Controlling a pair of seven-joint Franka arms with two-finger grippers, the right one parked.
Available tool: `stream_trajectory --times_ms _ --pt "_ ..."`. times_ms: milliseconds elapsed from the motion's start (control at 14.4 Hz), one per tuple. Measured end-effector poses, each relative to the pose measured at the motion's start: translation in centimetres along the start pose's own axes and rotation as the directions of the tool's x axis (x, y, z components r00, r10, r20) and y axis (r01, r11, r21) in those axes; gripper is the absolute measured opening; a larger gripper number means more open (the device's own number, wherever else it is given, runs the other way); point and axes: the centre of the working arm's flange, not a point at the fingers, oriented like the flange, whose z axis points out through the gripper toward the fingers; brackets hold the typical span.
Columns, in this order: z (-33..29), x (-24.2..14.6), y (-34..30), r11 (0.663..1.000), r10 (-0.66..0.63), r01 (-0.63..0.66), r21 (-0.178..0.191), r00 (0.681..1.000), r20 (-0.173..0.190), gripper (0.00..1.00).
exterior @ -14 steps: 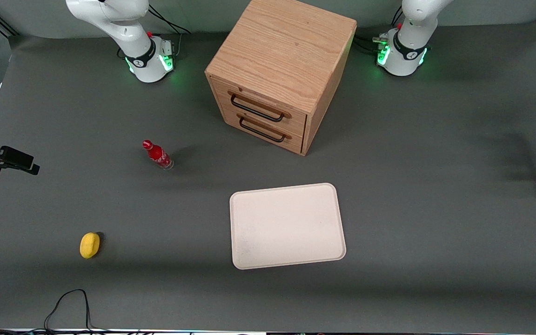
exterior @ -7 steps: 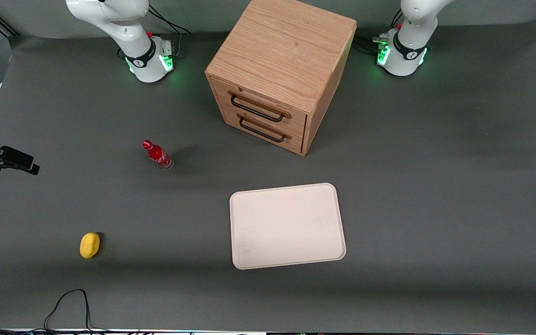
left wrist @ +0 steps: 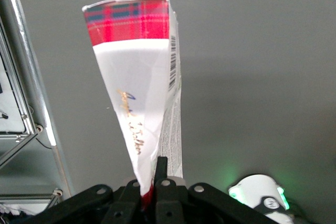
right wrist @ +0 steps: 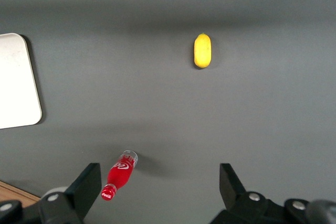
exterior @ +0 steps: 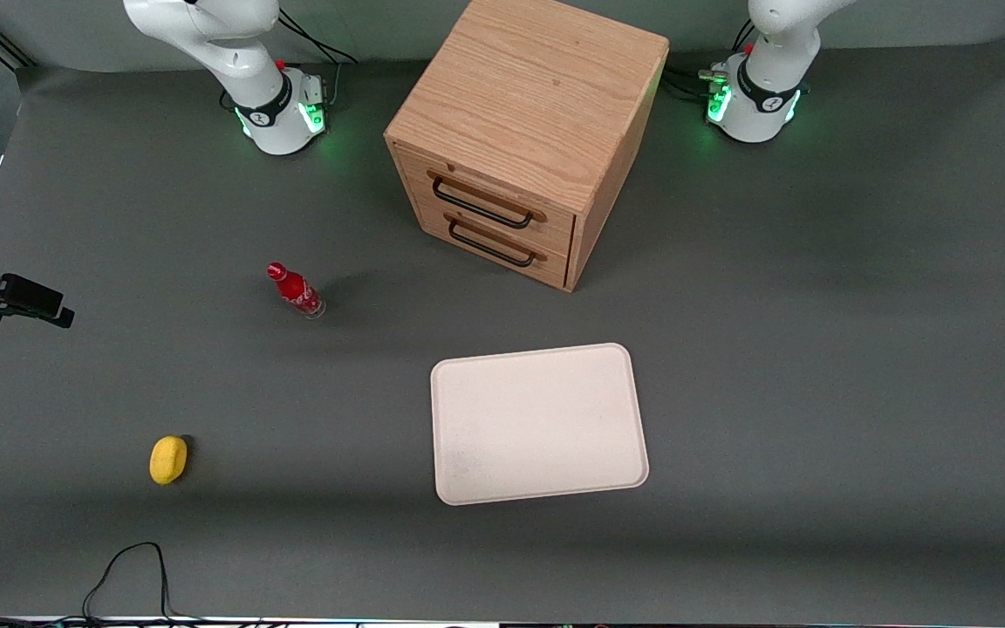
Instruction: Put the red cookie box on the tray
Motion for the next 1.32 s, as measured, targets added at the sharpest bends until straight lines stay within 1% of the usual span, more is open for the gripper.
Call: stream_trajectory --times_ms 139,278,417,556,625,764,903,1042,1181,1319 --pt "-0.4 3.0 6.8 1.000 -0.011 0.011 0.020 1.000 0.009 0.04" --pt "-0.8 5.6 15.7 0.999 -0.025 0.025 0.036 1.000 0.003 0.04" --pt "-0.2 7.6 24.7 0.999 -0.016 0.016 0.037 1.000 0.004 0.04" --pt "1.3 9.8 32.9 0.999 0.005 -0.005 0.042 1.000 -0.006 0.04" --pt "2.2 10.9 36.6 0.999 0.010 -0.009 0.039 1.000 -0.012 0.04" --pt "4.5 13.3 43.5 1.000 -0.017 0.018 0.015 0.999 -0.030 0.04" --pt "7.6 15.7 49.7 0.997 -0.073 0.072 -0.025 0.996 -0.057 0.04" --pt "11.6 17.7 54.7 0.991 -0.127 0.122 -0.061 0.989 -0.078 0.04" --pt "15.6 19.4 57.6 0.985 -0.159 0.152 -0.086 0.984 -0.084 0.04" --pt "18.8 20.9 58.5 0.981 -0.172 0.163 -0.101 0.982 -0.083 0.04"
